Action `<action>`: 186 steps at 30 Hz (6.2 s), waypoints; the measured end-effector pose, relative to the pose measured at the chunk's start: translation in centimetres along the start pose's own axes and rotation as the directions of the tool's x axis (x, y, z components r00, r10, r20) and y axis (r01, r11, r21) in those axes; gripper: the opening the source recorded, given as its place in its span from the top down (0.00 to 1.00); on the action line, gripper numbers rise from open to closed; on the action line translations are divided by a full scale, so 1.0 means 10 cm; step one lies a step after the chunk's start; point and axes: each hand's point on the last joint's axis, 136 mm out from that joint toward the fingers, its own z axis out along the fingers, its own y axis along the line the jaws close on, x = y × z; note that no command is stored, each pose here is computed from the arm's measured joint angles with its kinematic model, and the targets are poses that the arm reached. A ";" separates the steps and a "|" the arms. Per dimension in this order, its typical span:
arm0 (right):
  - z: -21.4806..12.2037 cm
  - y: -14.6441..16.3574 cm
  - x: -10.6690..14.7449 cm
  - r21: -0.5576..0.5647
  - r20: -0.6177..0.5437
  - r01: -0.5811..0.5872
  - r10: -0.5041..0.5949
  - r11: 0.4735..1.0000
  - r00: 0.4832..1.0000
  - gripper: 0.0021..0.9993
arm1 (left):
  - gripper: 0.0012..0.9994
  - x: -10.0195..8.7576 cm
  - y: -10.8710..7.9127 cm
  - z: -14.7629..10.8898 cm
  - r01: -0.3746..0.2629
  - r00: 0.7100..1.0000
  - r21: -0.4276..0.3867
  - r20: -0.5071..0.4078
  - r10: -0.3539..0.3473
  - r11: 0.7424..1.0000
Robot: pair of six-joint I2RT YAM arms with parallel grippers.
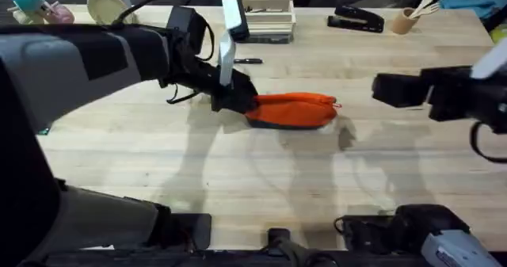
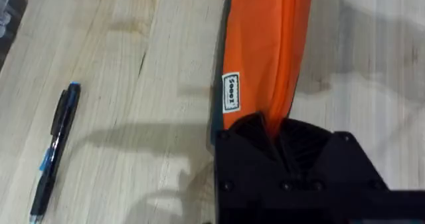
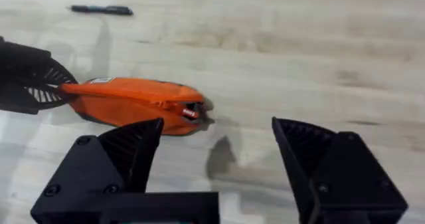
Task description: Unzip the bag, pick up the pens from the table one at a time and place them inside, then zip the bag closed.
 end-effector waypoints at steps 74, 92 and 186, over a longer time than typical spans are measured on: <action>1.19 0.51 0.54 -0.386 -0.558 -0.502 0.237 0.774 0.796 0.65 | 0.96 0.00 -0.01 0.00 0.003 1.000 0.002 -0.001 -0.003 1.000; 1.17 0.54 0.52 -0.399 -0.564 -0.518 0.243 0.756 0.789 0.97 | 0.96 0.00 -0.01 0.00 0.004 1.000 0.003 -0.001 -0.004 1.000; 0.43 1.38 0.55 -0.089 -0.412 -0.119 0.072 0.989 0.908 0.00 | 0.96 0.00 -0.01 0.00 0.004 1.000 0.003 -0.001 -0.004 1.000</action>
